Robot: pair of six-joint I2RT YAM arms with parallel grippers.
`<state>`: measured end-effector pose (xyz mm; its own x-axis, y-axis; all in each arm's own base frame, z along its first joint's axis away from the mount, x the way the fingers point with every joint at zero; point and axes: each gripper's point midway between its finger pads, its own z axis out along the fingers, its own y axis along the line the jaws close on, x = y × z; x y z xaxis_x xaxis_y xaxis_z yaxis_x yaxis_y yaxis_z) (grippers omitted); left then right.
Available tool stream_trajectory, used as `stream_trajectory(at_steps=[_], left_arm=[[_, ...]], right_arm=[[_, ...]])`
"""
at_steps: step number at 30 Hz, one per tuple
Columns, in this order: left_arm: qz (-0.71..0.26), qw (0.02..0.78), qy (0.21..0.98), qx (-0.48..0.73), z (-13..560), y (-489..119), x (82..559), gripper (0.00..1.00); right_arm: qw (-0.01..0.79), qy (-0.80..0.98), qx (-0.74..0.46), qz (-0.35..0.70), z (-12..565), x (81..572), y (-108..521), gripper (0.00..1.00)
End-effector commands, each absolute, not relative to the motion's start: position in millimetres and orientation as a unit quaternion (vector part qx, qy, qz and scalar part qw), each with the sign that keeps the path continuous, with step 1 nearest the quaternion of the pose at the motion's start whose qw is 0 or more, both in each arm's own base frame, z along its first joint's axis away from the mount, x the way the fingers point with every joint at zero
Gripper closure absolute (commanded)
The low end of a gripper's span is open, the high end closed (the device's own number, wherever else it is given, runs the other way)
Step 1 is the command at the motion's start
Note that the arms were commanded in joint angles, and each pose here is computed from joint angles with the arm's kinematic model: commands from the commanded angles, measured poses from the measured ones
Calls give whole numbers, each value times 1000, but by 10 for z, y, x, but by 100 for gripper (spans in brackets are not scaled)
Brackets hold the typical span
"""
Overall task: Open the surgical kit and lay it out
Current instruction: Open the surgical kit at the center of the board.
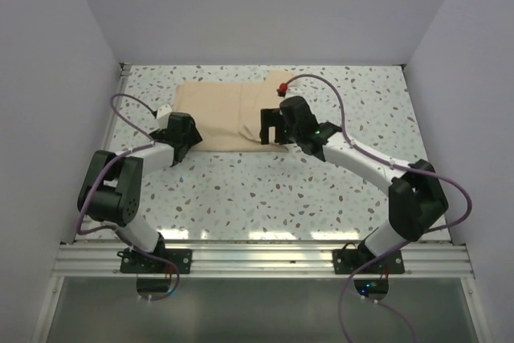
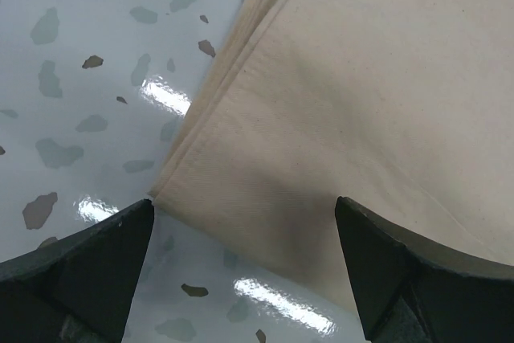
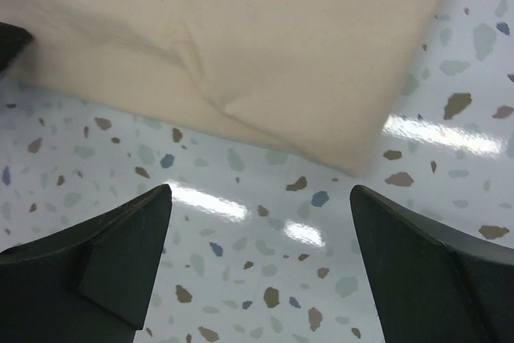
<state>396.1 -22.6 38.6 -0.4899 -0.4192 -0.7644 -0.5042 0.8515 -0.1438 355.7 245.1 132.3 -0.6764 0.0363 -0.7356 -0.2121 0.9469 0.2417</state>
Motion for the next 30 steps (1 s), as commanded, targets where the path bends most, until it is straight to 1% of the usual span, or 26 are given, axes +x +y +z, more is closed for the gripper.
stream_trajectory(at_steps=[1,4,7,8,9,11,12,15,16,17,18,19,20,21,22,23,25,28,30], left_arm=[[-1,458,842,-285,522,-342,4088,1],[-7,462,842,-280,530,-350,4039,0],[-5,467,840,-275,564,-327,4003,1],[-4,467,841,-272,562,-324,3986,1],[-3,470,841,-267,595,-320,3972,1],[2,472,841,-264,606,-294,3929,1],[3,480,837,-262,673,-278,3919,1],[13,488,830,-269,721,-190,3847,0],[12,489,829,-271,721,-175,3831,1],[8,487,830,-271,697,-171,3805,1],[6,490,828,-272,705,-168,3809,1],[6,488,829,-273,690,-158,3806,1],[7,488,829,-273,682,-152,3807,1],[10,483,832,-272,641,-151,3800,1],[12,481,832,-274,624,-133,3798,1],[12,481,833,-275,625,-131,3806,1],[12,481,833,-275,626,-129,3806,0],[17,479,832,-278,607,-108,3806,1],[21,471,837,-277,563,-111,3825,1]], right_arm=[[426,892,-72,135,1652,3654,2684,2],[425,893,-96,112,1656,3772,2957,2],[412,900,-117,78,1438,3942,3182,2],[420,897,-117,74,1516,4029,3248,3],[405,905,-121,55,1271,4083,3279,3],[412,903,-114,40,1283,4218,3316,3],[407,906,-112,16,1121,4276,3298,3],[416,903,-106,-4,1098,4405,3319,6],[413,904,-107,-11,1002,4437,3329,10],[418,902,-105,-12,1034,4481,3353,13],[417,903,-105,-16,1015,4501,3353,17],[412,904,-109,-22,928,4512,3363,27],[415,903,-109,-22,952,4538,3384,33],[413,904,-111,-24,921,4552,3384,44],[412,904,-113,-28,887,4557,3389,58],[410,904,-113,-31,885,4563,3375,80],[412,904,-112,-36,895,4571,3350,100],[426,898,-100,-51,1059,4561,3249,100],[451,886,-75,-69,1324,4565,3073,100]])
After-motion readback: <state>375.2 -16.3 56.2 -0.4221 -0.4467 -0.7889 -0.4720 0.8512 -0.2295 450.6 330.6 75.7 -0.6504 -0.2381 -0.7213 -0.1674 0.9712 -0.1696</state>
